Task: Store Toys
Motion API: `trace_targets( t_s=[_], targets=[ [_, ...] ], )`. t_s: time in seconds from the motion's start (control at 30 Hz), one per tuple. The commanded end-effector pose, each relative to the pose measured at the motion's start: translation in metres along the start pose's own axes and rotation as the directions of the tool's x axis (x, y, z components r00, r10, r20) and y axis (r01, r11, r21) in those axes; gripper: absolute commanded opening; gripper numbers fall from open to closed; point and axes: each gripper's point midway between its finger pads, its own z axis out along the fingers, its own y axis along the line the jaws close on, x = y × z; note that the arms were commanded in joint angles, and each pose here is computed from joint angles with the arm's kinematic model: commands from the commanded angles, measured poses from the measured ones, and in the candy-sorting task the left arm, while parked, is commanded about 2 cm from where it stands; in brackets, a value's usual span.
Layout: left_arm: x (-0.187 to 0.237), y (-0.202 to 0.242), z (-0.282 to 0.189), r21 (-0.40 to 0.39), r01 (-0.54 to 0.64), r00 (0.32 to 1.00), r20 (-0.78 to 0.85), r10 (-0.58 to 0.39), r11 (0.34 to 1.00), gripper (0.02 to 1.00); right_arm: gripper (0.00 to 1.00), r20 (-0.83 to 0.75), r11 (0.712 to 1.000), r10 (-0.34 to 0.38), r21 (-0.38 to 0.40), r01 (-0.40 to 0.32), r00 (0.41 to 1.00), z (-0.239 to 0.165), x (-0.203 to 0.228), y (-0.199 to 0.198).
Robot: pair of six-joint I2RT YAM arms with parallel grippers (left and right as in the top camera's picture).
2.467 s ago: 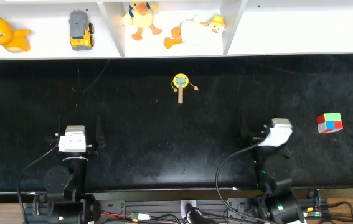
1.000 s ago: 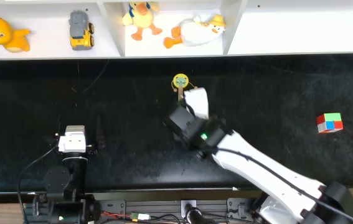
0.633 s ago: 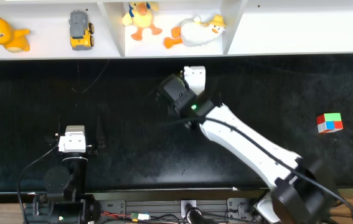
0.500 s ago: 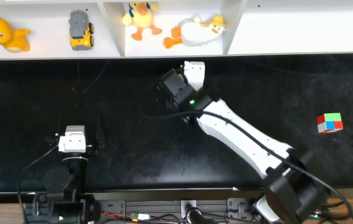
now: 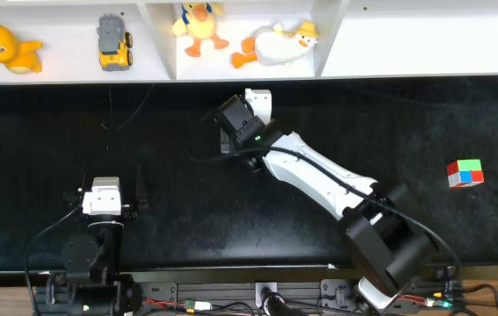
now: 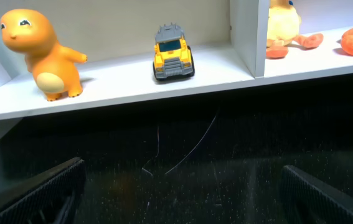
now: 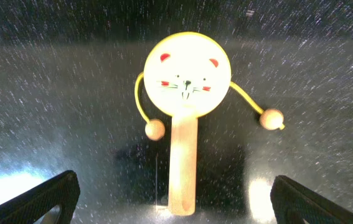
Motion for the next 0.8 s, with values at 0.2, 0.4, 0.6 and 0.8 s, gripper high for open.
trace_targets(
  t_s=[0.2,0.4,0.6,0.8],
  targets=[
    [0.0,0.002,0.0,-0.013,-0.018,1.0,0.005,0.018,1.0,0.998,0.996,-0.014,1.0,-0.02,-0.006,0.02,1.0,0.007,-0.004,0.004],
    [0.0,0.002,0.0,-0.013,-0.018,1.0,0.005,0.018,1.0,0.998,0.996,-0.016,1.0,-0.007,0.007,0.007,1.0,0.01,-0.007,-0.003],
    [0.0,0.002,0.0,-0.013,-0.018,1.0,0.005,0.018,1.0,0.998,0.958,-0.025,1.0,-0.024,0.011,0.025,0.999,0.013,-0.006,-0.006],
    [0.0,0.002,0.0,-0.013,-0.018,1.0,0.005,0.018,1.0,0.998,0.925,-0.075,0.997,-0.069,-0.038,0.066,0.995,0.018,0.004,0.003]
  ],
)
